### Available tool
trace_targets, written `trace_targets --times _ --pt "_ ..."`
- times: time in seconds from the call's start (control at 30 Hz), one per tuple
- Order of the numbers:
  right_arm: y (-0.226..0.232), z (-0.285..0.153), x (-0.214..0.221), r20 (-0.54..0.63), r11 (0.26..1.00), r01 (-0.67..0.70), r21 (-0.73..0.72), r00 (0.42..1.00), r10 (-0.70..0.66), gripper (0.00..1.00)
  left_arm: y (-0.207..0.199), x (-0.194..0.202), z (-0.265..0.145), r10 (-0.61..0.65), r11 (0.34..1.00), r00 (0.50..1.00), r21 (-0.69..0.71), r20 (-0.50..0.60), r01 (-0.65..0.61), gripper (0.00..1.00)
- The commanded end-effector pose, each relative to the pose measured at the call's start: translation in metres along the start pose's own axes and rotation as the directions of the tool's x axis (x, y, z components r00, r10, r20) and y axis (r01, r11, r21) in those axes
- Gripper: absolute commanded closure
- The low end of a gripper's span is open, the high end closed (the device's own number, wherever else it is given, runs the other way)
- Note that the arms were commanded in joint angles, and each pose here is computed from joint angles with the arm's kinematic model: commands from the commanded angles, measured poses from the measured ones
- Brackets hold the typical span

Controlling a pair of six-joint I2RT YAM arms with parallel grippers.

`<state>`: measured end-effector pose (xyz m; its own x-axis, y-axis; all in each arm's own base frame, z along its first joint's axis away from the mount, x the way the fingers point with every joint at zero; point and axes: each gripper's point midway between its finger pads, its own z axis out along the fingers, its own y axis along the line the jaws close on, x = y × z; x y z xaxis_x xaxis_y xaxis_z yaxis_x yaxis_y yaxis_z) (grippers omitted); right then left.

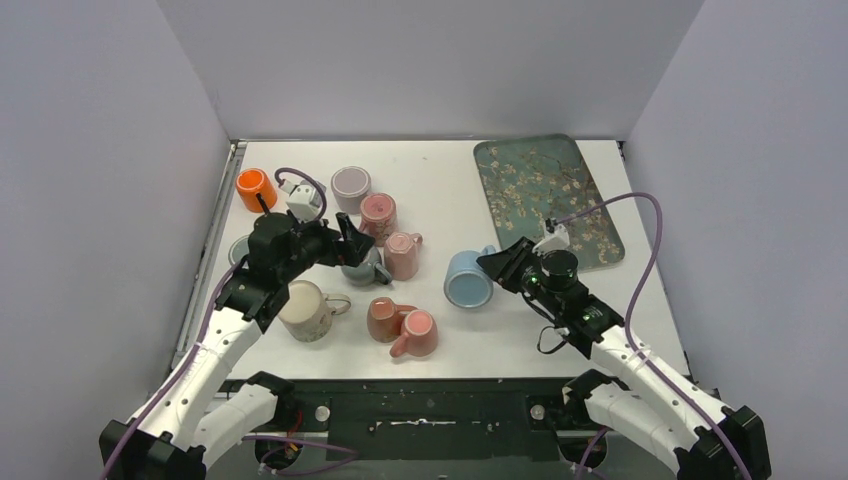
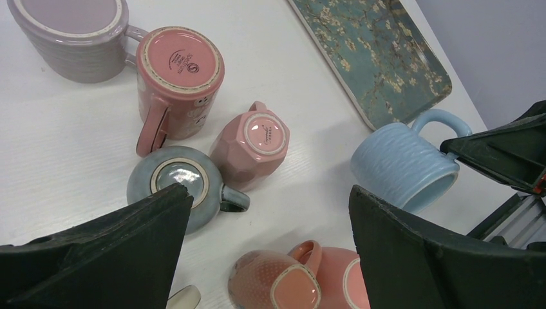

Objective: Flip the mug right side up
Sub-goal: Turn over the cup at the center of the board.

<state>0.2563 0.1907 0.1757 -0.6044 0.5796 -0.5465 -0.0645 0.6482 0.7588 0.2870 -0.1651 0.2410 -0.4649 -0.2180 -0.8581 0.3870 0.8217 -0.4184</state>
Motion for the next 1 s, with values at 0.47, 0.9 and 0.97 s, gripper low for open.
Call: trace_targets --times 0.47,0.9,0.97 --pt "0.118 -0.033 -0.046 0.479 0.726 0.591 -0.351 0.78 -0.403 1.0 -0.065 -0.035 0.007 -0.117 0.954 0.991 0.269 -0.061 0.129 0.16" --pt "0.123 -0.038 -0.082 0.709 0.637 0.759 -0.135 0.523 -0.473 1.0 -0.091 -0.049 0.027 -0.161 0.898 0.979 0.392 -0.127 0.199 0.25" --pt "0.125 -0.029 -0.083 0.701 0.638 0.759 -0.131 0.526 -0.481 1.0 -0.092 -0.055 0.03 -0.173 0.889 0.981 0.413 -0.091 0.195 0.26"
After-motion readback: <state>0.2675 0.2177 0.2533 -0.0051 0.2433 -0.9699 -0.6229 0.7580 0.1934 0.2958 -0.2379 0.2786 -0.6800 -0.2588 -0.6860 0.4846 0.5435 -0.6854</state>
